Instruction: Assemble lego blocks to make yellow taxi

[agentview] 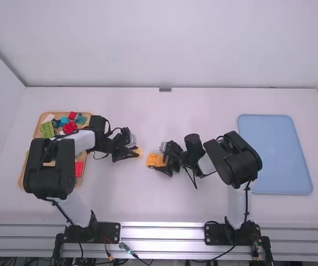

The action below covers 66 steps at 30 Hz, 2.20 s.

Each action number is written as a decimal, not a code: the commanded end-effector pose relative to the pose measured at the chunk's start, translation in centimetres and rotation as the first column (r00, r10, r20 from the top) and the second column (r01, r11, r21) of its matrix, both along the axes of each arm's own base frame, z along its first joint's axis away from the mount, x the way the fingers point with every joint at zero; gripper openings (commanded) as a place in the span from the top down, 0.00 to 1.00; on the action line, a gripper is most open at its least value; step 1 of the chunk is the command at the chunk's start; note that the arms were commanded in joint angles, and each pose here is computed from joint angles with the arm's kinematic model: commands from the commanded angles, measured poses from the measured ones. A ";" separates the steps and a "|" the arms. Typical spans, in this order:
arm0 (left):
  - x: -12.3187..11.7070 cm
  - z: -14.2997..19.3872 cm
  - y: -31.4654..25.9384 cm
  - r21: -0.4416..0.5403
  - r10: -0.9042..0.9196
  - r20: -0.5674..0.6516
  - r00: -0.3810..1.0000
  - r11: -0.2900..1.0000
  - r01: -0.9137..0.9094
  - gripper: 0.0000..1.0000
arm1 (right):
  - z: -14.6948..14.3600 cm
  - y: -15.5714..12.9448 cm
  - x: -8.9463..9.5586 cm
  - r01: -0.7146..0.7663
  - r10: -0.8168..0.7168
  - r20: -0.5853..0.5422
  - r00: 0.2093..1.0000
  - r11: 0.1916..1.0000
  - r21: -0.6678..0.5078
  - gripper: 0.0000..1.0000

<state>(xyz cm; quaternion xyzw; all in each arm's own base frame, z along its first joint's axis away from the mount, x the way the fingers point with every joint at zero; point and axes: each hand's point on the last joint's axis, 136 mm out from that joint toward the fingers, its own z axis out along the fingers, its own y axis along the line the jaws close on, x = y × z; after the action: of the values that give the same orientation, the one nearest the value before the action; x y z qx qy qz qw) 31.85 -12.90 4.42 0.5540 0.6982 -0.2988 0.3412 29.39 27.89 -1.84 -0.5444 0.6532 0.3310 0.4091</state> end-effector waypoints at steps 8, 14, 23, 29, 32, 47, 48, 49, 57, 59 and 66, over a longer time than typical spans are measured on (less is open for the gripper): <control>-0.4 0.0 -3.7 0.098 -0.119 0.099 0.988 0.989 0.109 0.98 | -1.0 -0.2 -0.3 0.014 -0.015 -0.010 1.000 1.000 -0.024 0.02; -0.7 0.1 -4.1 0.091 -0.132 0.100 0.986 0.988 0.123 0.98 | -0.9 -0.1 -0.6 0.003 -0.004 -0.007 1.000 1.000 -0.018 0.03; -1.7 -0.1 -5.1 0.112 -0.210 0.123 0.970 0.974 0.196 0.98 | -1.1 -0.4 -0.4 0.020 -0.020 -0.003 1.000 0.999 -0.032 0.16; -1.9 0.0 -5.6 0.103 -0.220 0.128 0.967 0.973 0.207 0.98 | -1.5 -0.6 -0.9 -0.001 0.002 0.016 1.000 0.999 -0.047 0.35; -2.1 0.4 -6.0 0.073 -0.231 0.133 0.964 0.972 0.223 0.98 | -1.5 -0.5 -1.5 -0.041 0.042 0.024 0.999 0.998 -0.041 0.41; -2.6 -1.1 -6.7 0.060 -0.250 0.095 0.963 0.968 0.246 0.98 | -1.4 -0.5 -1.7 -0.061 0.062 0.040 0.997 0.997 -0.038 0.50; -2.8 -1.1 -6.8 0.060 -0.255 0.091 0.963 0.966 0.250 0.98 | -1.4 -0.5 -1.7 -0.060 0.062 0.040 0.997 0.997 -0.038 0.49; -2.9 -1.2 -6.9 0.066 -0.257 0.088 0.962 0.965 0.252 0.98 | -1.4 -0.5 -1.7 -0.060 0.061 0.040 0.997 0.997 -0.039 0.48; -2.3 -2.2 -6.2 0.116 -0.202 0.067 0.977 0.974 0.193 0.98 | -1.4 -0.5 -1.6 -0.050 0.051 0.026 0.998 0.998 -0.035 0.44; -2.3 -2.5 -6.2 0.115 -0.201 0.080 0.976 0.975 0.192 0.98 | -1.3 -0.4 -1.6 -0.048 0.048 0.020 0.999 0.998 -0.030 0.44; -2.1 -2.6 -6.5 0.097 -0.177 0.092 0.980 0.981 0.168 0.98 | -1.7 -0.2 -1.2 -0.055 0.053 -0.029 0.998 0.997 -0.055 0.45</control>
<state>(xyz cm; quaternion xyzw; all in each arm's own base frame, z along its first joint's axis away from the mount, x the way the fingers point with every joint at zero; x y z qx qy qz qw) 30.48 -19.01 2.23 0.6477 0.6372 -0.2522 0.3330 28.29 27.79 -2.78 -0.5715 0.6427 0.3289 0.3900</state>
